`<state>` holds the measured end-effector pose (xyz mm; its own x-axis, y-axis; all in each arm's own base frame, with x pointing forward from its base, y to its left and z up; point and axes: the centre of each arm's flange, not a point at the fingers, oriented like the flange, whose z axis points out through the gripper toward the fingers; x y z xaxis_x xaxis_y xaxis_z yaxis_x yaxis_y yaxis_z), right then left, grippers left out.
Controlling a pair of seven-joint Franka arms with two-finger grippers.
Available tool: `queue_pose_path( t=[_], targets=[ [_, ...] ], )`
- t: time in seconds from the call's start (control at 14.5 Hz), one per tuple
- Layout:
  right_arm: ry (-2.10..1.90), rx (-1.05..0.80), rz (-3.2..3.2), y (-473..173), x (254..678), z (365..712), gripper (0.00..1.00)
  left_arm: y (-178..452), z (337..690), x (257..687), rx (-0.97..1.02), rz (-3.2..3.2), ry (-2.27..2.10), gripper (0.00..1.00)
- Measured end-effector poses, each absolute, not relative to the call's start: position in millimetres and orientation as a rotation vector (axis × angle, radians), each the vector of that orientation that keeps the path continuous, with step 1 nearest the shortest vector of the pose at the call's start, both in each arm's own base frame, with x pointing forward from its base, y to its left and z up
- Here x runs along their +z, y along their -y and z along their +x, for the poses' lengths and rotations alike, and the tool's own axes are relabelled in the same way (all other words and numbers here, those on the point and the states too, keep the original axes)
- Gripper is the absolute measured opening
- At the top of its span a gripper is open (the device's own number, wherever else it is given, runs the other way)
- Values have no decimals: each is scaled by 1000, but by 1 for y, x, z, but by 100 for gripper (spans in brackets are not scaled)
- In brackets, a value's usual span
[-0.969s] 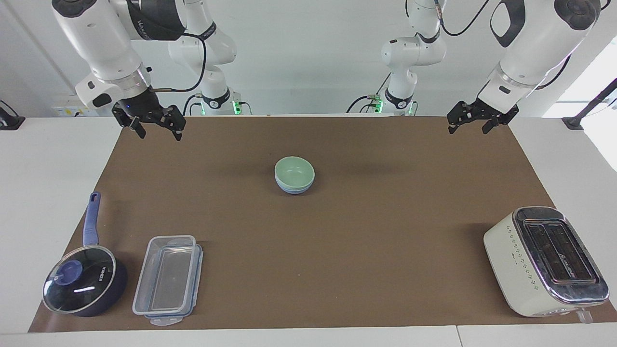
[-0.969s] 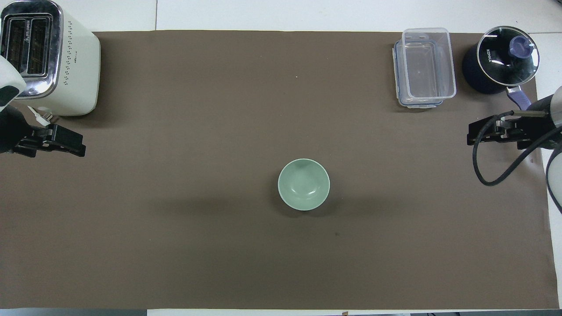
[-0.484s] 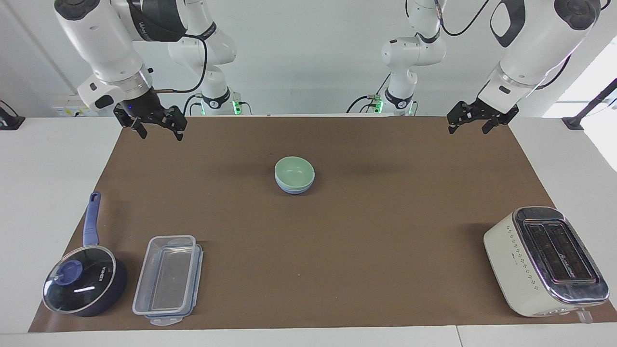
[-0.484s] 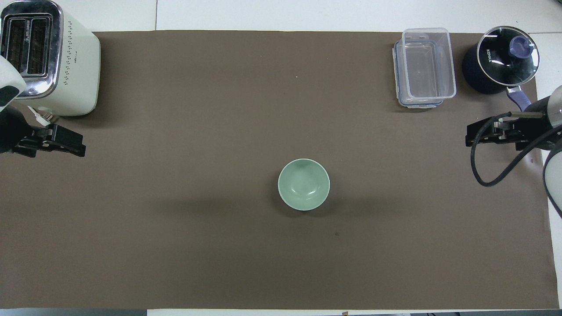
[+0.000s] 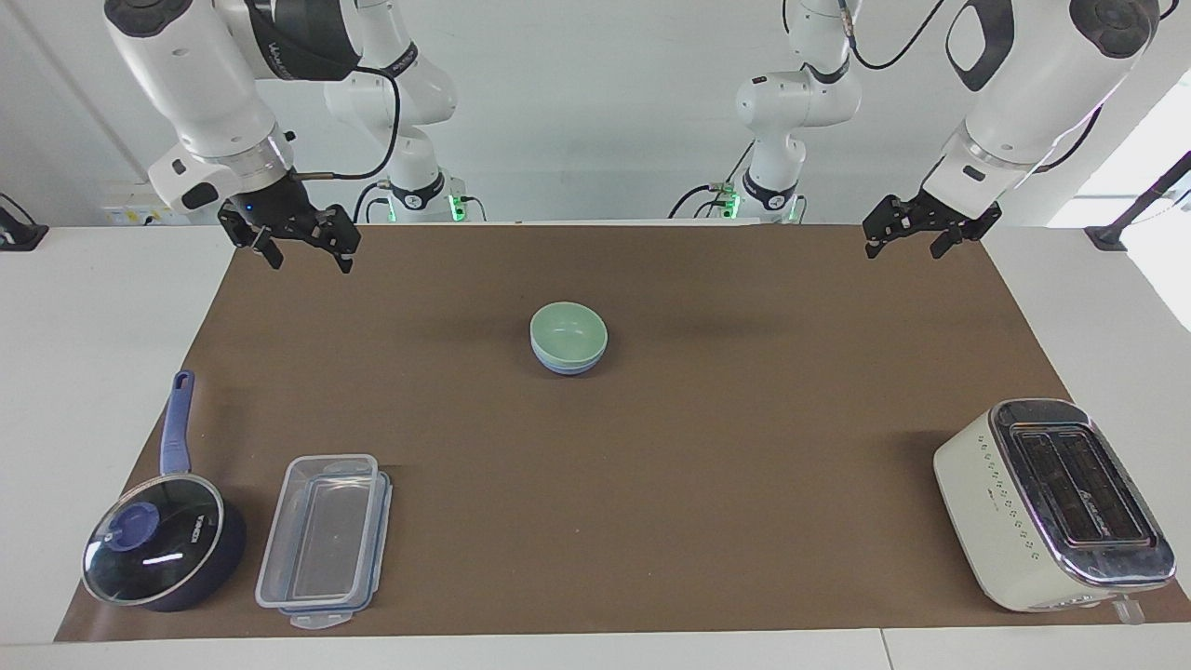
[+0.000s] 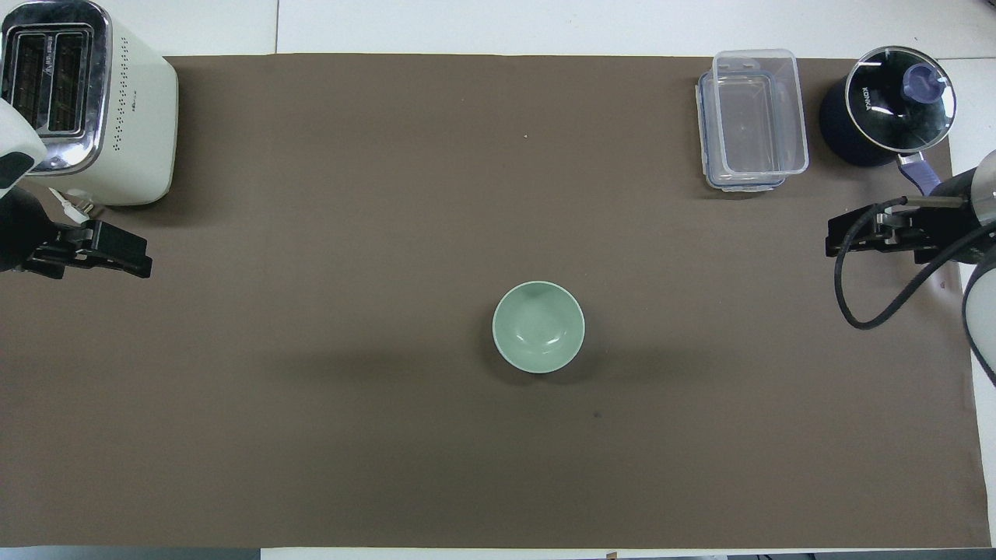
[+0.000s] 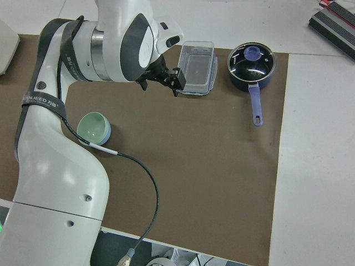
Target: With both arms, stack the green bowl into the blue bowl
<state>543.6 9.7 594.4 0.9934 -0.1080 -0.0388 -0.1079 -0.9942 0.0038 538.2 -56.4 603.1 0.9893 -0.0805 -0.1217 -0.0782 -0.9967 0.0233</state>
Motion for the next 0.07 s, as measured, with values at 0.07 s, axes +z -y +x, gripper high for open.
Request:
queue_pose_path(
  t=[0.07],
  targets=[
    [171,-61,3134,-9,594,544,100,56,538,603,-192,3115,124,100]
  ],
)
